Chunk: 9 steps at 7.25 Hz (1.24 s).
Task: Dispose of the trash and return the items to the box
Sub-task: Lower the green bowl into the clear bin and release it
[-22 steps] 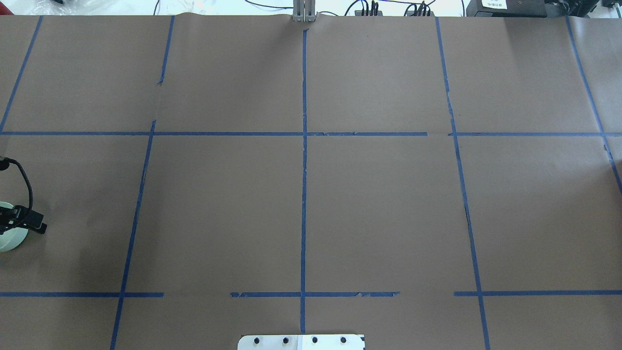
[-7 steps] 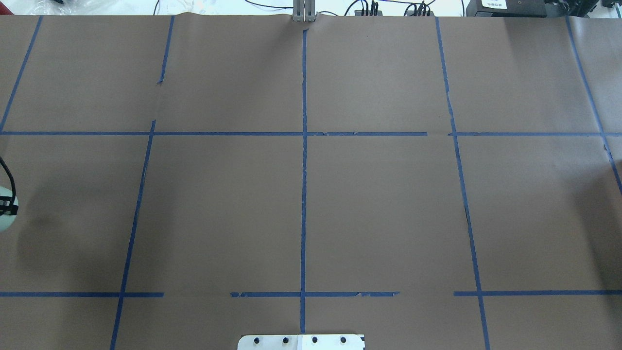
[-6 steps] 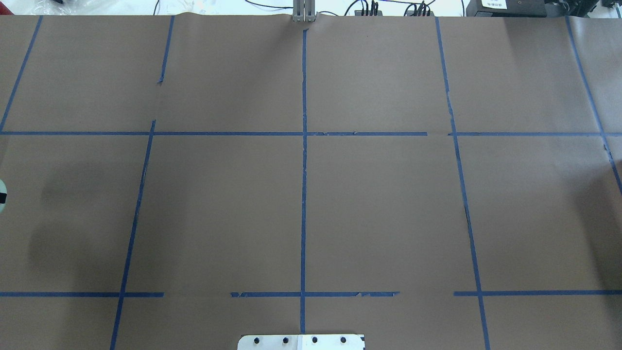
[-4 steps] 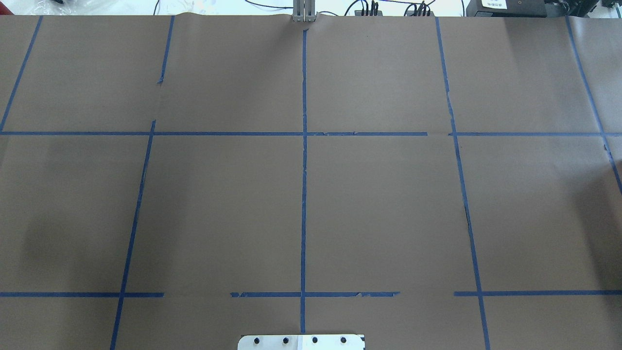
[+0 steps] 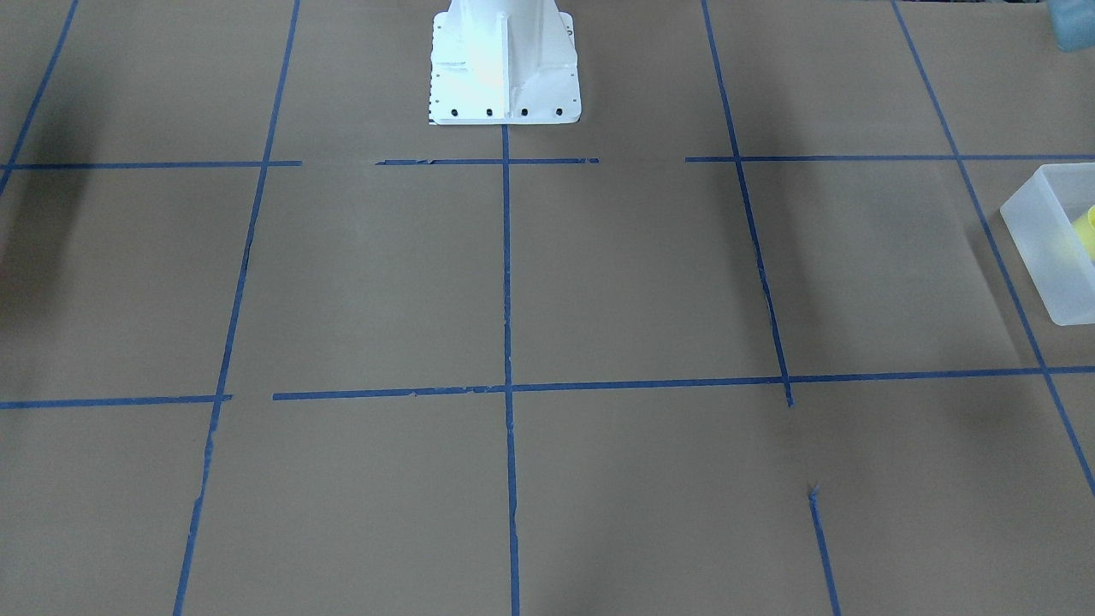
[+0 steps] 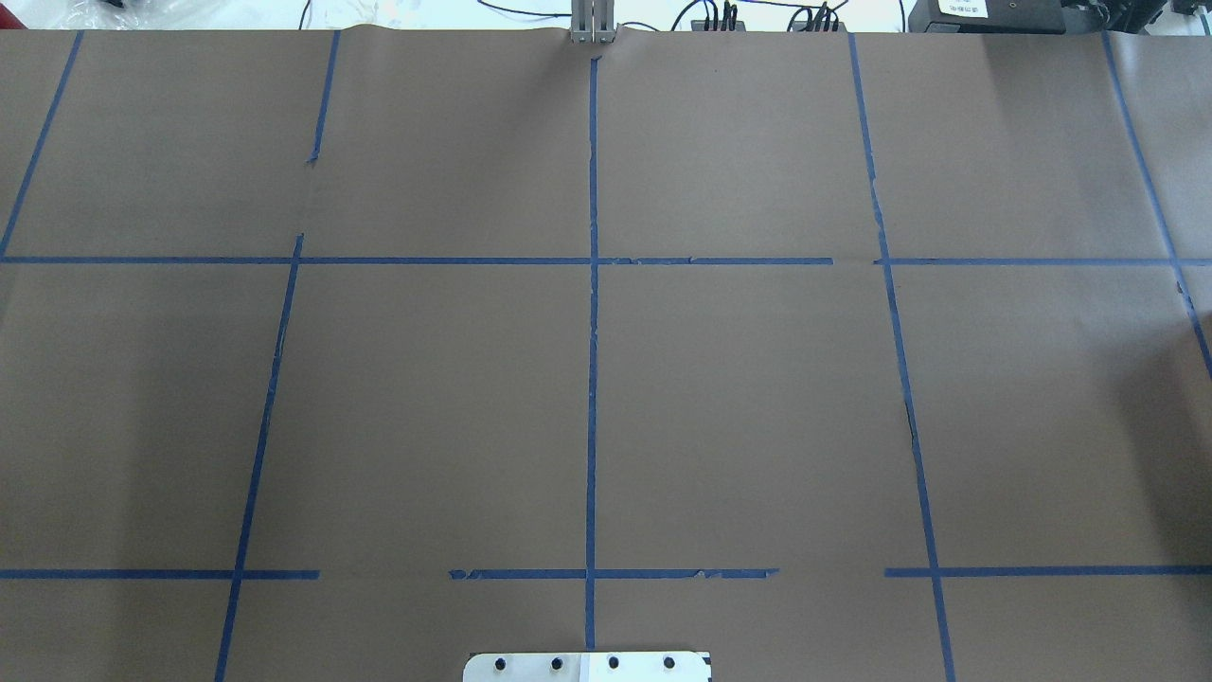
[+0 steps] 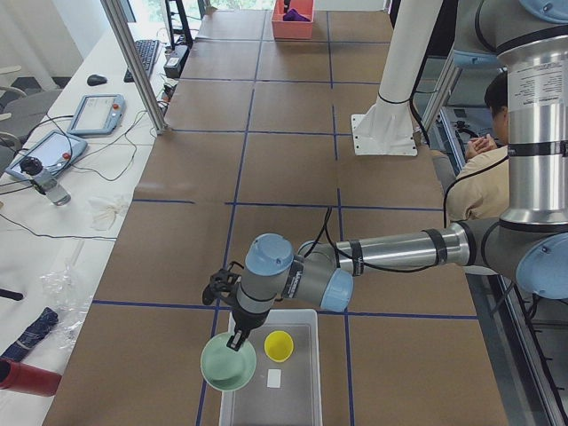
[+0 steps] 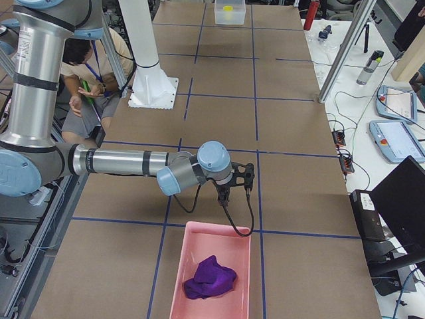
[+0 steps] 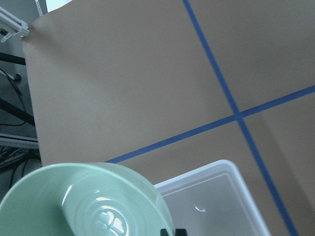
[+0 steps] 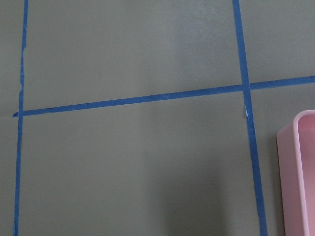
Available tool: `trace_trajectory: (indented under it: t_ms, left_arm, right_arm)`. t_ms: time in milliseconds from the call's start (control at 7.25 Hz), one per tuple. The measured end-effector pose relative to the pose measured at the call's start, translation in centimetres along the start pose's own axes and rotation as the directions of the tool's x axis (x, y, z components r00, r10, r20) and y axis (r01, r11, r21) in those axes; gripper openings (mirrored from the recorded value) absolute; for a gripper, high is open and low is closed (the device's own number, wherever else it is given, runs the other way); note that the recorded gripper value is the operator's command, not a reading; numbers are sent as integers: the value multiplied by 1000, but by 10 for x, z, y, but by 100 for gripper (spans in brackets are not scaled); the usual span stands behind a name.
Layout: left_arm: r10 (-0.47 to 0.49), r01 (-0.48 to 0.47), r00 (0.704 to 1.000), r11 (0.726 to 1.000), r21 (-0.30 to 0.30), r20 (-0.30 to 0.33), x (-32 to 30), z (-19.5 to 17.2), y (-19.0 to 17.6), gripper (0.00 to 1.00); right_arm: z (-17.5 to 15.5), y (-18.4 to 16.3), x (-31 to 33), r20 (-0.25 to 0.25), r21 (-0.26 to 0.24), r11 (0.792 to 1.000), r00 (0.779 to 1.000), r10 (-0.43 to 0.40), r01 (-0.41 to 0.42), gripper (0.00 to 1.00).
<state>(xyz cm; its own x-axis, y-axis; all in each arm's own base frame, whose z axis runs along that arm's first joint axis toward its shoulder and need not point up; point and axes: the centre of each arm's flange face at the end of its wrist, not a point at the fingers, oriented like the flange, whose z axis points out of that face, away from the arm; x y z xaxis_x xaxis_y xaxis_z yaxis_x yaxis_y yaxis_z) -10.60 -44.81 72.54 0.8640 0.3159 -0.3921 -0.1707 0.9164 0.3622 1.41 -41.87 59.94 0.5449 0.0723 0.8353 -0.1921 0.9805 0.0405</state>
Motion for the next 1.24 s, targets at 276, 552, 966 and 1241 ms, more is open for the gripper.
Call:
trace_trajectory:
  t_ms: [276, 552, 966, 1241]
  left_arm:
    - [-11, 10, 1000, 998, -69, -12, -33, 59, 27, 0]
    - [-25, 24, 1000, 996, -82, -12, -44, 81, 34, 0]
    - [-58, 55, 998, 995, -85, -33, -42, 85, 39, 0]
    - [-82, 75, 994, 994, -82, -79, -36, 86, 44, 0]
  right_arm:
    - [5, -1, 0, -6, -8, 1000, 1000, -3, 3, 100]
    - [7, 0, -2, 0, -15, 1000, 1000, -6, 6, 100]
    - [8, 0, -2, 1, -16, 1000, 1000, -7, 7, 100]
    - [8, 1, -1, 1, -16, 1000, 1000, -5, 5, 100]
